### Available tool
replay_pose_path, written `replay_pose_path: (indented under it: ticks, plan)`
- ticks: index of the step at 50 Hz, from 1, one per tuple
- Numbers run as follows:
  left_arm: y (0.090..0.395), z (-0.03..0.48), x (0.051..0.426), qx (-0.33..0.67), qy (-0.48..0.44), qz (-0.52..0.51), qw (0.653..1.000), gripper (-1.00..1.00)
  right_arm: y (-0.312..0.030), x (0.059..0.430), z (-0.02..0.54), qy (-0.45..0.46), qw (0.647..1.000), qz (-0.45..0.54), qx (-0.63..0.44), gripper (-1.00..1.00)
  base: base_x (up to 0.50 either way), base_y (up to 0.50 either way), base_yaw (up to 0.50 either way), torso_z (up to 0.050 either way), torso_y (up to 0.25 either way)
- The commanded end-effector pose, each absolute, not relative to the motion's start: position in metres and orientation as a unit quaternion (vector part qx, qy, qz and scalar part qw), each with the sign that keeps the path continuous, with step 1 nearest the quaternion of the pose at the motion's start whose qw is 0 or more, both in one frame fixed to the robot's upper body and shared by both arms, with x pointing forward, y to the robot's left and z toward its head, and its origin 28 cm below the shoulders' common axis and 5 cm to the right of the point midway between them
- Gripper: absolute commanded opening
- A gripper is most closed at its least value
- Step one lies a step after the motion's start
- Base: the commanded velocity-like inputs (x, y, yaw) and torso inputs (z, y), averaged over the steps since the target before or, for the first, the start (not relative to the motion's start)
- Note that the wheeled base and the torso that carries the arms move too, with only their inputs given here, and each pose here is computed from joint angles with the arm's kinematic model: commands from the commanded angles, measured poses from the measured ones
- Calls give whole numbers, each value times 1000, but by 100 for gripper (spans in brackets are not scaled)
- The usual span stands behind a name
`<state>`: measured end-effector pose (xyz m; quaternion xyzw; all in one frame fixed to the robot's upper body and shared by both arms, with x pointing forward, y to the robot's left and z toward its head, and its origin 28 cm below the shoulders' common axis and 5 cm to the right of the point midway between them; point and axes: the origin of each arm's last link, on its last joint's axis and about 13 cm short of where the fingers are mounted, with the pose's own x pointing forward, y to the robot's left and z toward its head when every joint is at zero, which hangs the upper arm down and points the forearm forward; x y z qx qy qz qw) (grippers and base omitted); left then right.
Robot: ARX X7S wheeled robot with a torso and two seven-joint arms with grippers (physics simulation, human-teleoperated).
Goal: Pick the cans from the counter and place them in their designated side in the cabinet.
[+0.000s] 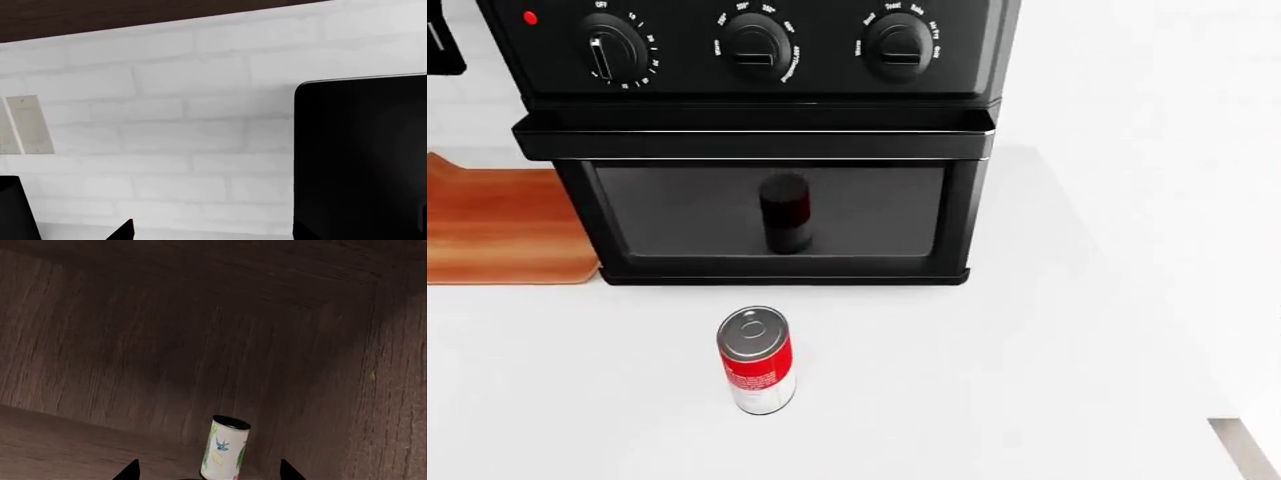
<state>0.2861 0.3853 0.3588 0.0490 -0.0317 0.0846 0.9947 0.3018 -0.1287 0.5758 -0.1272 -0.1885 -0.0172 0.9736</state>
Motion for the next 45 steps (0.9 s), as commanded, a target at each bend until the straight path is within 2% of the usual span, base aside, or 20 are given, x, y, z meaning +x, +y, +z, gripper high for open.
replay_pose_path:
  ticks: [1, 42, 43, 45]
  plan:
    - [386, 359, 286, 47, -32, 84, 995, 100, -129, 302, 576, -189, 974, -17, -128, 100, -273, 0, 0, 0, 0]
    - [386, 347, 292, 37, -29, 81, 996, 100, -129, 302, 576, -189, 974, -17, -128, 100, -404, 0, 0, 0, 1]
    - [386, 347, 292, 38, -30, 81, 996, 100, -112, 312, 562, -137, 985, -5, -102, 100, -406, 0, 0, 0, 0]
    - [385, 345, 293, 44, -35, 83, 995, 100, -113, 313, 562, -137, 985, 0, -101, 100, -170, 0, 0, 0, 0]
